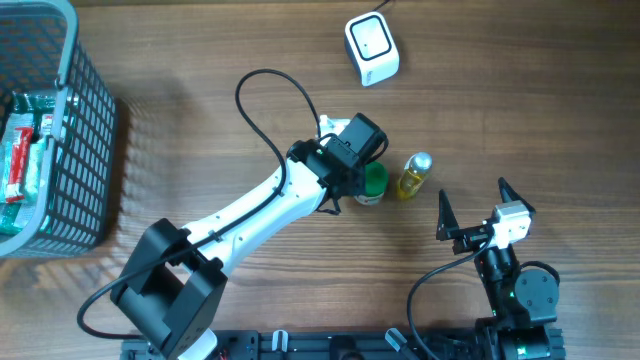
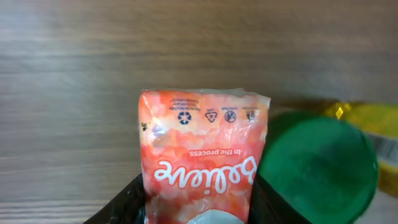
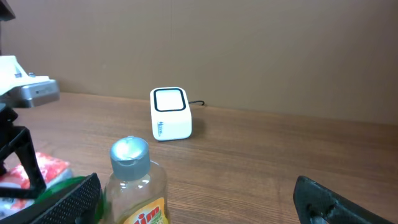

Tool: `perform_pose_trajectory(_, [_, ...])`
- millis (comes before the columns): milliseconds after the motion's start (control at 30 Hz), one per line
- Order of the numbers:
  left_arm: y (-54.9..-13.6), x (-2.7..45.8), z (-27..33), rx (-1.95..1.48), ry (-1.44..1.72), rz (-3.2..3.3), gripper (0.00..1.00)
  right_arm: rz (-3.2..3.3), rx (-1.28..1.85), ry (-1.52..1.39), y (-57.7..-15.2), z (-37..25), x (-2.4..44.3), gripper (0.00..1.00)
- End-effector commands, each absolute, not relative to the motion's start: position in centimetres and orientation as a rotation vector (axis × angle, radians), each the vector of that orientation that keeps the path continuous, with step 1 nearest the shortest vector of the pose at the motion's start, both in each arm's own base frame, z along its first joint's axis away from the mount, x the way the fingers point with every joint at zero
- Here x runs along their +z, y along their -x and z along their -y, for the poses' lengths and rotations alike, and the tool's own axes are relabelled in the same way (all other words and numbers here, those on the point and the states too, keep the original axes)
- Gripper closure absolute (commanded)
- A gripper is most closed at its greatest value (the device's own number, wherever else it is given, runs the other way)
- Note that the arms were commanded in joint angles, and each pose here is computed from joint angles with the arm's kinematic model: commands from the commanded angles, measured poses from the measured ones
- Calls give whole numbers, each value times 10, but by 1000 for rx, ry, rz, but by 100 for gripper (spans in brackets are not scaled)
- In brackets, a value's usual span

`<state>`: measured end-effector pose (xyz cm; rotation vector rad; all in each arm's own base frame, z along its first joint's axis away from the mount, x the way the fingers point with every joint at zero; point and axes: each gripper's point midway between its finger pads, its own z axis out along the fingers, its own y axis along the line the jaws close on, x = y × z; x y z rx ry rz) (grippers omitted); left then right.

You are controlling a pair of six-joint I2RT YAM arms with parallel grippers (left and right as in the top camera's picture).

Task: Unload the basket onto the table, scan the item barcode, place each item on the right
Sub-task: 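Carry the pink tissue pack beside the bottle and release it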

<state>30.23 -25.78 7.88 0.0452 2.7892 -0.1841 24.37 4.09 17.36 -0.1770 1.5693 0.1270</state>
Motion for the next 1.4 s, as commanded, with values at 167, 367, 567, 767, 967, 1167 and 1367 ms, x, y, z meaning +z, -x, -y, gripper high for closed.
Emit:
perform_pose_trajectory(167, [-276,72,272,-321,-212,-2909,57,-1556,129,201,-243,-44,176,0])
perform_pose_trajectory(367, [-283,70,261,-224,-194,-2879,56,-1556,129,201,-243,-44,176,0])
perform_pose_trajectory(567, [-285,70,253,-171,-118,-2876,54,-1556,129,201,-243,-44,176,0])
perform_pose_trajectory(767, [-301,73,225,2,154,-2787,51,-1556,129,201,-243,-44,176,0])
perform_pose_trajectory(967, [-307,74,215,14,330,-2753,36,-1556,129,201,-243,-44,176,0])
perform_pose_trajectory(1167, [-312,72,197,59,352,-2769,27,-1556,129,201,-243,-44,176,0])
perform_pose_trajectory(1367, [-339,115,139,40,474,-2687,25,-1556,129,201,-243,-44,176,0])
